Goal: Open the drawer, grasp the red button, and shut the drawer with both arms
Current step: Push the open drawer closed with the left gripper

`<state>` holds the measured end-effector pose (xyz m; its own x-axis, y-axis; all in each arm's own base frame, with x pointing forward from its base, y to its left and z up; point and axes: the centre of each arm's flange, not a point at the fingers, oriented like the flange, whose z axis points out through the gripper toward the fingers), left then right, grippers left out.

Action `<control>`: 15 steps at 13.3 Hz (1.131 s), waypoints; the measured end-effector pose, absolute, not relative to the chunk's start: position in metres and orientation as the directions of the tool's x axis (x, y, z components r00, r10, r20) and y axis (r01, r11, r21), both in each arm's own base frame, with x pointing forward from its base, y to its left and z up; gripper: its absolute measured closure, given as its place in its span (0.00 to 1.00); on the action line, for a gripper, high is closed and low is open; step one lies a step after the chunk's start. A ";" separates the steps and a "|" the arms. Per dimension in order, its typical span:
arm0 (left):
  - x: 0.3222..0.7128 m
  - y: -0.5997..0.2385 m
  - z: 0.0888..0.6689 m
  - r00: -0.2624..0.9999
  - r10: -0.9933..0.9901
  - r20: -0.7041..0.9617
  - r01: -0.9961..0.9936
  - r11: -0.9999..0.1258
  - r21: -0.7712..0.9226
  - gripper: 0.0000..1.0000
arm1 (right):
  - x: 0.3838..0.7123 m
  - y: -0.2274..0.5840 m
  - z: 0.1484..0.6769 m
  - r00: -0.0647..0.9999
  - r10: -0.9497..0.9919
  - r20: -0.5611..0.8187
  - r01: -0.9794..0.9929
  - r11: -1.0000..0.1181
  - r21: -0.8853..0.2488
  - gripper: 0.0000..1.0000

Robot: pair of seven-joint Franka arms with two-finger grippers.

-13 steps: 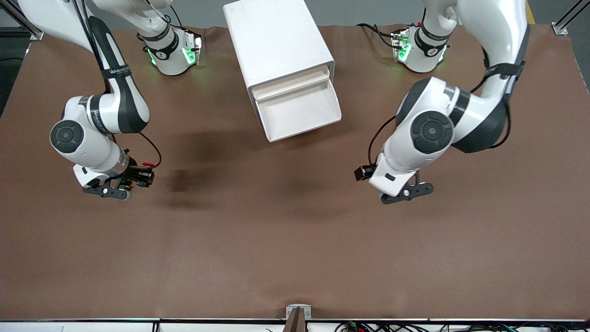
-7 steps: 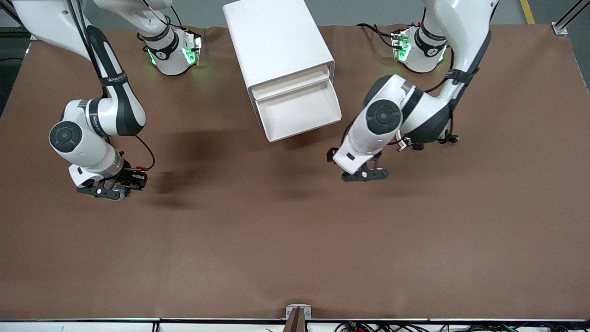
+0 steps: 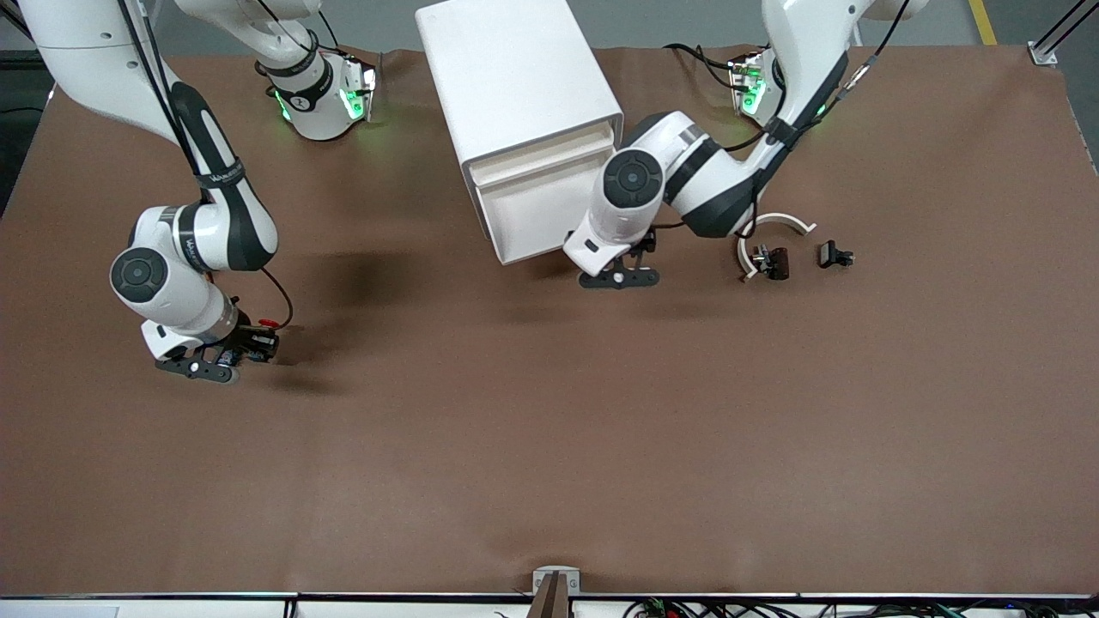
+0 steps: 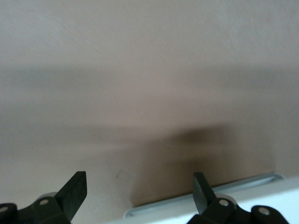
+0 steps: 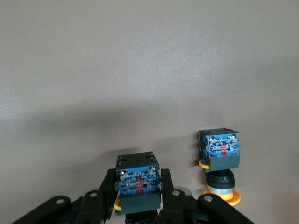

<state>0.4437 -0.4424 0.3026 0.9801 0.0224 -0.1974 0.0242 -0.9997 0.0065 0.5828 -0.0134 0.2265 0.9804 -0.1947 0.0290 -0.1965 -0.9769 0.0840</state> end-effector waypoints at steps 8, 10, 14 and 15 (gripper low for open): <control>0.399 -0.480 0.293 0.955 0.072 -0.287 0.080 -0.997 0.018 0.00 | 0.586 -0.014 0.194 0.981 -0.193 0.021 -0.194 -0.977 0.083 0.58; 0.385 -0.489 0.294 0.945 0.066 -0.322 0.080 -0.996 0.031 0.00 | 0.585 -0.011 0.190 0.980 -0.197 0.013 -0.197 -0.977 0.083 0.58; 0.361 -0.496 0.288 0.917 0.083 -0.390 0.100 -0.995 0.024 0.00 | 0.584 0.005 0.187 0.977 -0.213 0.008 -0.213 -0.974 0.080 0.58; 0.356 -0.498 0.287 0.913 0.087 -0.398 0.102 -0.995 0.016 0.00 | 0.584 0.007 0.187 0.977 -0.214 0.008 -0.214 -0.974 0.080 0.58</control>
